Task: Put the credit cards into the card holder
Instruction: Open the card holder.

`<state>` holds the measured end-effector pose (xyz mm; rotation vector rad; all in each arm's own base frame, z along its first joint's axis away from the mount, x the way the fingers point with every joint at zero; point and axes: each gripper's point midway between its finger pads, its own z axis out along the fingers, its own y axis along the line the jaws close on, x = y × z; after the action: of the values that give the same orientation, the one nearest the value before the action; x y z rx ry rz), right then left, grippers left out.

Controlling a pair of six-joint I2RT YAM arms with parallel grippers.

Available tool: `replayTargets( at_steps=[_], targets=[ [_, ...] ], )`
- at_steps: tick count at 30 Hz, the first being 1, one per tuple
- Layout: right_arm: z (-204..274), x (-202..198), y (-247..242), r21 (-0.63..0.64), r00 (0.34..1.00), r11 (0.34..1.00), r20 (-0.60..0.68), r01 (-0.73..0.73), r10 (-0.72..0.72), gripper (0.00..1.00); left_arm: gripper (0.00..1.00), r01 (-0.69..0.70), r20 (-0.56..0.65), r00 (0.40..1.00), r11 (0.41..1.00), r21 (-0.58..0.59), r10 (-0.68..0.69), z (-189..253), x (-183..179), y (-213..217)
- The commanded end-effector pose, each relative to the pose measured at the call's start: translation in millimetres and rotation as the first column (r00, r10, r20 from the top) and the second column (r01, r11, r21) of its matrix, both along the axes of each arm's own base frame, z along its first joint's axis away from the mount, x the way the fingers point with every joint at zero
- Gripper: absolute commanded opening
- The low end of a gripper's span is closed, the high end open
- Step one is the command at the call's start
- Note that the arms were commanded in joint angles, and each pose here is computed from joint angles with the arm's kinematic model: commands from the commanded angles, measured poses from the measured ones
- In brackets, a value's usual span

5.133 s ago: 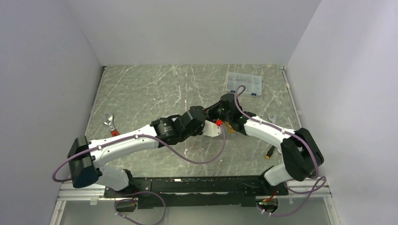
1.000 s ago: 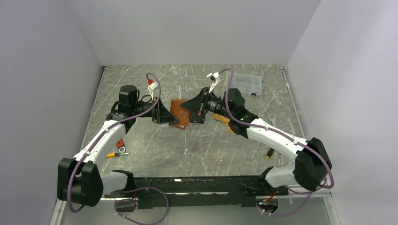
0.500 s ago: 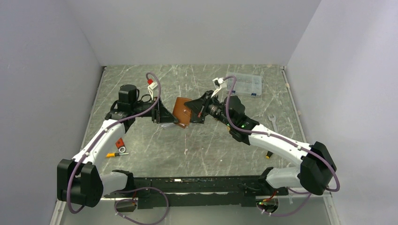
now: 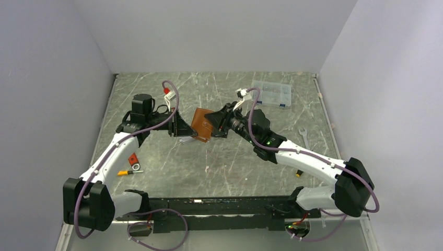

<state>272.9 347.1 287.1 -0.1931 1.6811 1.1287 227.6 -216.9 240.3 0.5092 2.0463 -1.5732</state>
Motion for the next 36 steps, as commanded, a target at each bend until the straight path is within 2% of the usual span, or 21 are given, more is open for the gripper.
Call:
replayTargets(
  at_steps=[1,6,11,16,20,36],
  targets=[
    [17,10,-13,-0.035,0.997,0.997,0.044,0.064,-0.062,0.41,0.08,0.061,0.068,0.996,0.998,-0.024,-0.059,20,-4,-3],
    [23,24,-45,-0.145,0.992,0.982,0.044,0.12,-0.115,0.68,0.09,0.01,0.04,0.999,1.0,-0.019,-0.009,17,4,3],
    [18,21,-61,-0.297,0.984,0.939,0.08,0.176,-0.159,0.79,0.09,-0.133,-0.036,0.99,0.988,0.075,0.136,-5,28,12],
    [6,6,-42,-0.444,0.979,0.875,0.156,0.191,-0.134,0.81,0.04,-0.186,-0.121,0.971,0.969,0.165,0.207,-26,44,17],
    [-3,-2,-22,-0.533,0.969,0.819,0.225,0.212,-0.104,0.79,0.03,-0.194,-0.153,0.964,0.967,0.164,0.219,-28,49,18],
    [-28,7,23,-0.621,0.958,0.756,0.287,0.206,-0.025,0.61,0.0,-0.128,-0.186,0.972,0.989,0.075,0.14,-9,38,9]
  ],
)
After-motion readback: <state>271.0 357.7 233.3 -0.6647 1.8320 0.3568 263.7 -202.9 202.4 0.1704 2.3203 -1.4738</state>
